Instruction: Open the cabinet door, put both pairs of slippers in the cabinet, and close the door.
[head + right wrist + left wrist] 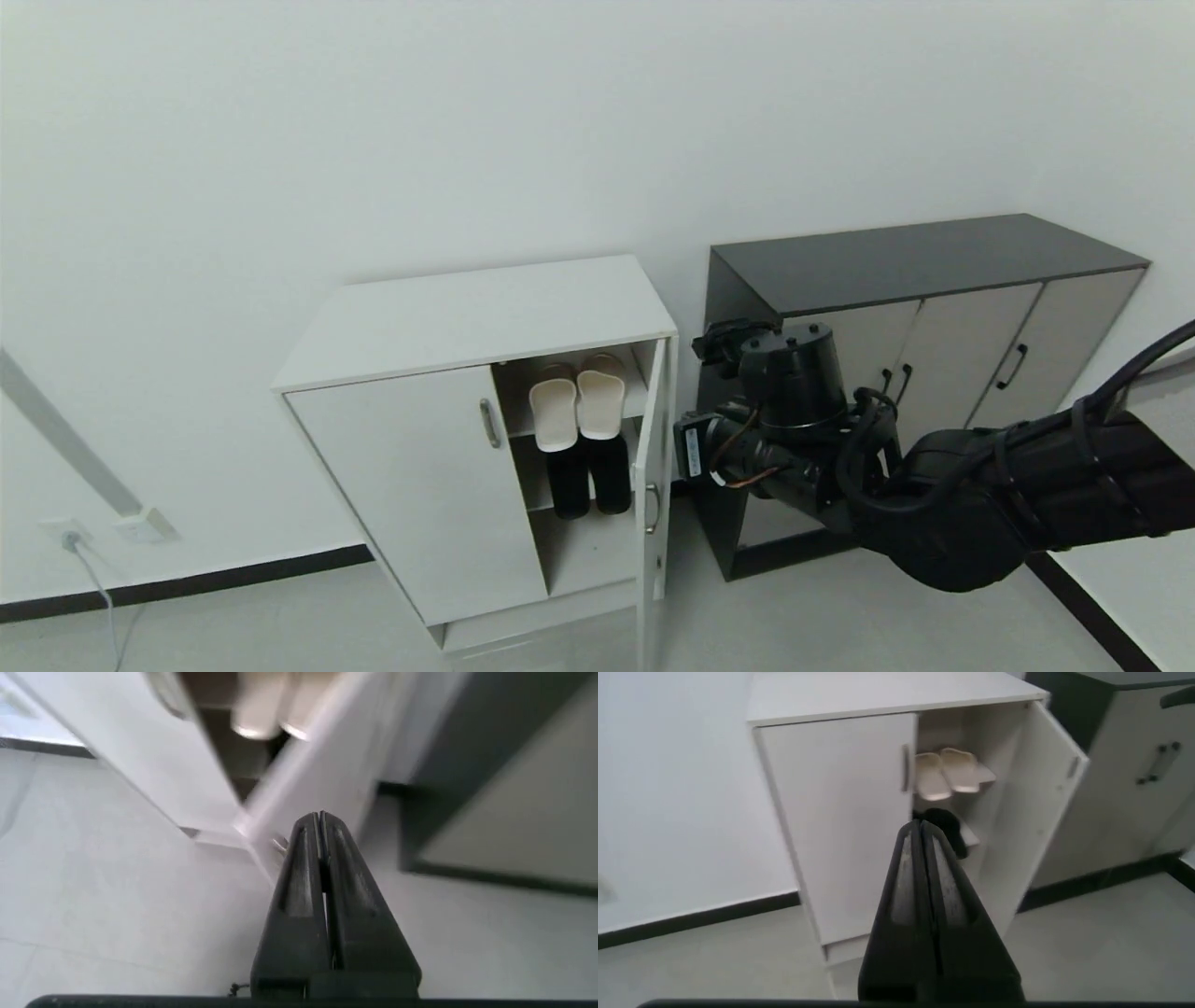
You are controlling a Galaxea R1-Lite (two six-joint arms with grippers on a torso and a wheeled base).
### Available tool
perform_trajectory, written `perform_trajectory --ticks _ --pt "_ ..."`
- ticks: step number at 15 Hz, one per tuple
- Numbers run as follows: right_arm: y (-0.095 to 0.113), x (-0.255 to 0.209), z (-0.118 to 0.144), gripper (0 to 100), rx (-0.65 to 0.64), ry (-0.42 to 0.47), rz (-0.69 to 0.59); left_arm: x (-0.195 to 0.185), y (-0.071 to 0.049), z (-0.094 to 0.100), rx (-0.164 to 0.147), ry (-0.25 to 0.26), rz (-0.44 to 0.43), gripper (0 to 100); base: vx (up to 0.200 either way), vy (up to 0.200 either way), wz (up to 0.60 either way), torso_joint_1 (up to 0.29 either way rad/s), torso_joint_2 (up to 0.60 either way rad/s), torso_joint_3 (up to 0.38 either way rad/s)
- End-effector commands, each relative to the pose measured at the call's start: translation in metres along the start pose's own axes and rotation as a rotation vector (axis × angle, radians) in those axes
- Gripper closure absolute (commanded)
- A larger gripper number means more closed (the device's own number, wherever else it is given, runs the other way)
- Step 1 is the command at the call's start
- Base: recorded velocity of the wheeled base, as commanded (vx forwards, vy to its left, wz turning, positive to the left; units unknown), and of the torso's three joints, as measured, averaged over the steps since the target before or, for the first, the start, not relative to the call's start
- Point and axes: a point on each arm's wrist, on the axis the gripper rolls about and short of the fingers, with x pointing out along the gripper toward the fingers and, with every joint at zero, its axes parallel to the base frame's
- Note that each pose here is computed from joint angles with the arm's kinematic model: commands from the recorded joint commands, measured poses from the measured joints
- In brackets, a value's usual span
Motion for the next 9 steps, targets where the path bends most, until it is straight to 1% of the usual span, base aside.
perform_trajectory --ticks 1,3,6,9 --pt "0.0 0.001 -0.002 100 -0.004 0.008 -0.001 0.0 0.0 0.0 0.0 0.002 -0.001 100 0.0 0.0 0.6 0.002 0.0 0.002" --pt "-0.002 0.001 -0.003 100 -0.013 0.011 -0.005 0.0 0.0 0.0 0.0 0.002 -0.001 100 0.0 0.0 0.6 0.01 0.0 0.005" --pt "-0.005 0.002 -0.007 100 -0.017 0.022 -0.015 0.0 0.0 0.0 0.0 0.002 -0.001 100 0.0 0.0 0.0 0.0 0.0 0.0" --pt "-0.02 0.001 -0.011 100 -0.047 0.043 -0.057 0.0 0.0 0.0 -0.002 0.002 -0.001 100 0.0 0.0 0.0 0.0 0.0 0.0"
